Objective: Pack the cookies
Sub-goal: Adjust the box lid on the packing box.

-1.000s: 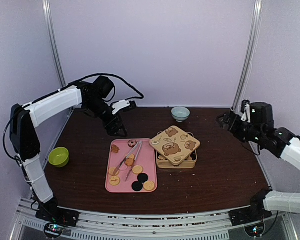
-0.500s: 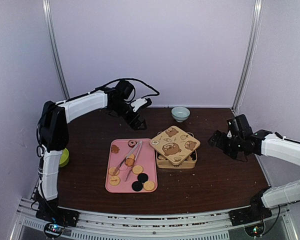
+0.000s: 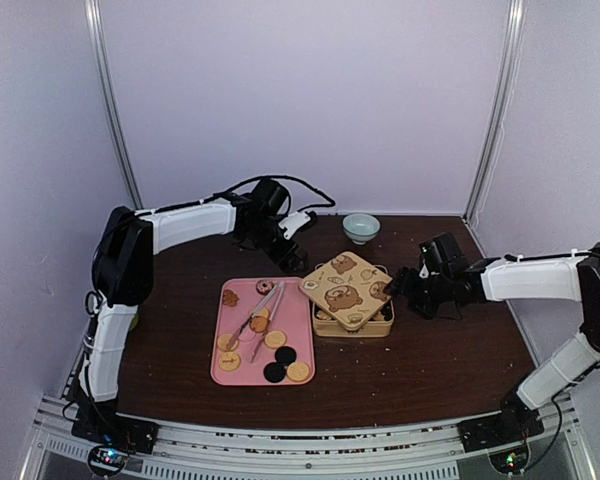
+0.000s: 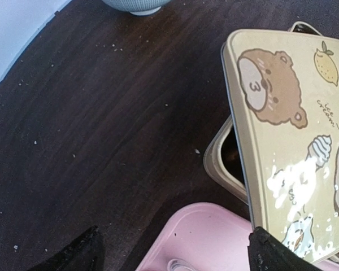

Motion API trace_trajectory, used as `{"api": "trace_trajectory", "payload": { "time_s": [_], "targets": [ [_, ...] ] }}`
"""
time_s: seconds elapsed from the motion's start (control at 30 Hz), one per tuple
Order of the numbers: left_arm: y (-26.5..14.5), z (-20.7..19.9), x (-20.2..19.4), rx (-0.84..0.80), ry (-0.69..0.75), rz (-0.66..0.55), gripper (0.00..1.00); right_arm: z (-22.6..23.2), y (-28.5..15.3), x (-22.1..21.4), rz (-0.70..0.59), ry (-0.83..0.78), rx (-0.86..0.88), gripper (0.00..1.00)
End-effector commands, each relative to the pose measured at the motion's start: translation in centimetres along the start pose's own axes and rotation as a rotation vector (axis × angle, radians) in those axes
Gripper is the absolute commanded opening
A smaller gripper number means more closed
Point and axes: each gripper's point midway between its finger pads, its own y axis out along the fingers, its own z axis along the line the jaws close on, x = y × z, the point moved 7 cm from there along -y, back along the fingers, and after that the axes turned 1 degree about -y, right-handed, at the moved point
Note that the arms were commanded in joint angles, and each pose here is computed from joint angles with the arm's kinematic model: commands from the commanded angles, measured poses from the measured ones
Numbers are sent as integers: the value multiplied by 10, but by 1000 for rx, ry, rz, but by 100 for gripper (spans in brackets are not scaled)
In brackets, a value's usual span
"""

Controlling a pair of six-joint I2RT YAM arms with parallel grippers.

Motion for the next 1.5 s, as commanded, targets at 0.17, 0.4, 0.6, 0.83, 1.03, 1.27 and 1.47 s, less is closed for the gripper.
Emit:
{"api": "trace_trajectory", "payload": {
  "time_s": [0.17, 0.4, 0.6, 0.83, 1.03, 1.27, 1.47],
  "targets": [
    [15, -13, -10, 7, -2, 3, 90, 26, 14, 13, 9, -17, 63, 51],
    [10, -22, -18, -12, 14, 20, 88, 33, 19, 24, 12, -76, -5, 34],
    [7, -33, -20, -37, 38, 24, 88, 32, 27, 31, 32, -137, -85, 25],
    [5, -46, -25, -62, 68, 34, 86, 24, 35, 39, 59, -192, -158, 19],
    [1, -59, -27, -72, 116, 39, 85, 14, 37, 42, 65, -221, -207, 20],
    [2, -66, -29, -80, 141, 51, 84, 16, 38, 44, 88, -250, -208, 41],
    [-3, -73, -29, -91, 168, 54, 82, 12, 34, 48, 78, -269, -234, 44]
  ]
}}
